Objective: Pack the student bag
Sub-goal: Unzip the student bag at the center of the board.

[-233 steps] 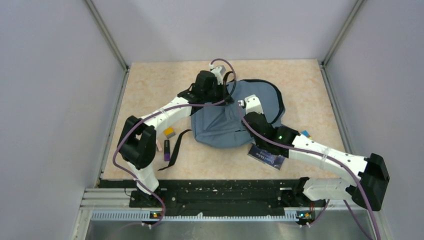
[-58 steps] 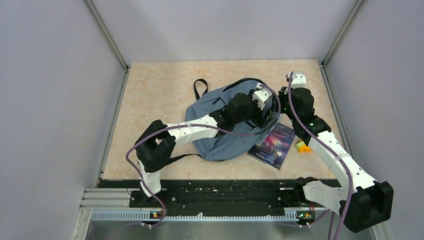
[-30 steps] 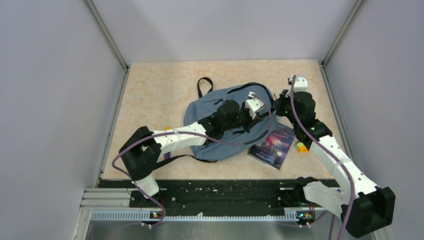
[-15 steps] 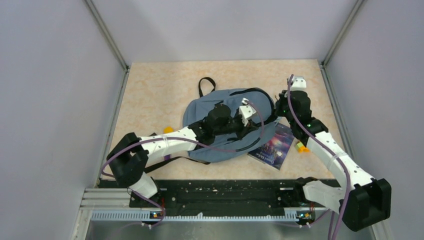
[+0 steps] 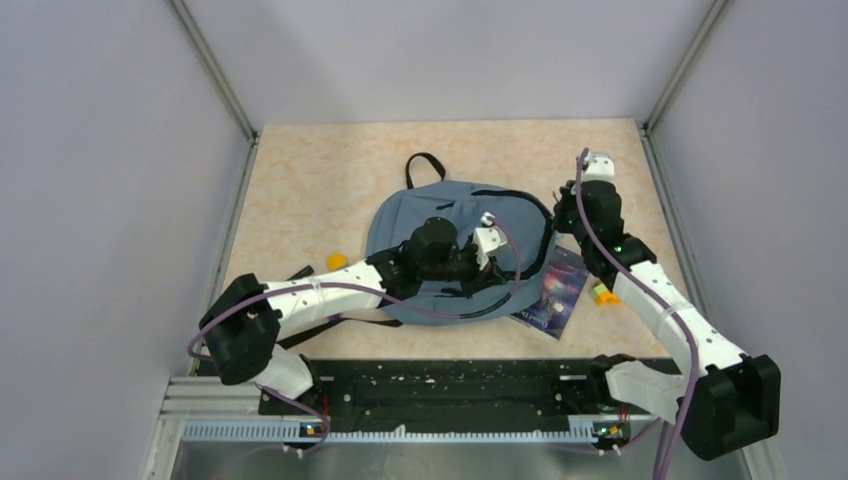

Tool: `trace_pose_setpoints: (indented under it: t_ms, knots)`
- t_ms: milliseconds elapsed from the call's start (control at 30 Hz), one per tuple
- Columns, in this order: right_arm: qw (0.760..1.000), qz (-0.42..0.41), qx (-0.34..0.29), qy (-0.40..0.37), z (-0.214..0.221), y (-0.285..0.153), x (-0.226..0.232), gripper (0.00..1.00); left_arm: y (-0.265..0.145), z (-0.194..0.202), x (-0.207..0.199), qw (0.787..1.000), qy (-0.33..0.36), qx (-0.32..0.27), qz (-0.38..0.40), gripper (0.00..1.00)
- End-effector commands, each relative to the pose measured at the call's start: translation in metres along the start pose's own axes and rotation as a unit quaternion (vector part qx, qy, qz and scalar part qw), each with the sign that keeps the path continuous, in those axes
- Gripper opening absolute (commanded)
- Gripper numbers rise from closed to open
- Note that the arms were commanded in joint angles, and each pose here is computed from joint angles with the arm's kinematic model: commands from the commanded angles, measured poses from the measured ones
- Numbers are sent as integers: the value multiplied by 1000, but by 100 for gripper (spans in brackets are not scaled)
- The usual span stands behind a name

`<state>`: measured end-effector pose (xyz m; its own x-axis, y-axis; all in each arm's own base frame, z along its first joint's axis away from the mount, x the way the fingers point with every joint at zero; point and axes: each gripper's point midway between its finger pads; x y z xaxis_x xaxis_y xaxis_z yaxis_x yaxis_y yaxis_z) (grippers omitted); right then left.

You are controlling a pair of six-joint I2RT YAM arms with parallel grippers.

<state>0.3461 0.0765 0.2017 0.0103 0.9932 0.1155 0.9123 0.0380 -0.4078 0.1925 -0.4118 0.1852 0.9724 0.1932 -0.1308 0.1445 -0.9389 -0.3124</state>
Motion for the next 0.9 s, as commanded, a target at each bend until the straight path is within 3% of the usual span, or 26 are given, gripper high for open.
trace_pose_setpoints:
  t_ms: [0,100,300,600,867]
  knots:
    - [996,41,-74,11,-43,-6,-21,0,-13,12,-31,997,-40,48,48,7]
    - [996,30,-83,5,-45,-12,-19,0,-15,-1,-25,998,-42,32,22,19]
    - [995,30,-94,-3,-51,-22,-21,0,-17,-51,-12,999,-23,-31,-16,70]
    - [996,22,-90,0,-49,-25,-19,0,10,-108,8,988,-90,-115,-54,74]
    - [996,27,-89,0,-49,-25,-20,0,37,-96,1,989,-118,-81,-32,70]
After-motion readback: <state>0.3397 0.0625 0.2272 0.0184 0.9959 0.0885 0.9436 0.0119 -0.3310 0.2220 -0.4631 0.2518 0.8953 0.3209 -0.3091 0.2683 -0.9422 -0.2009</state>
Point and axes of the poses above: each gripper's point midway between its finger pads, its own y axis out along the fingers, its own x axis along the line the jaws close on, z = x × y, and after that the axes turned 1 degree about -y, right-handed
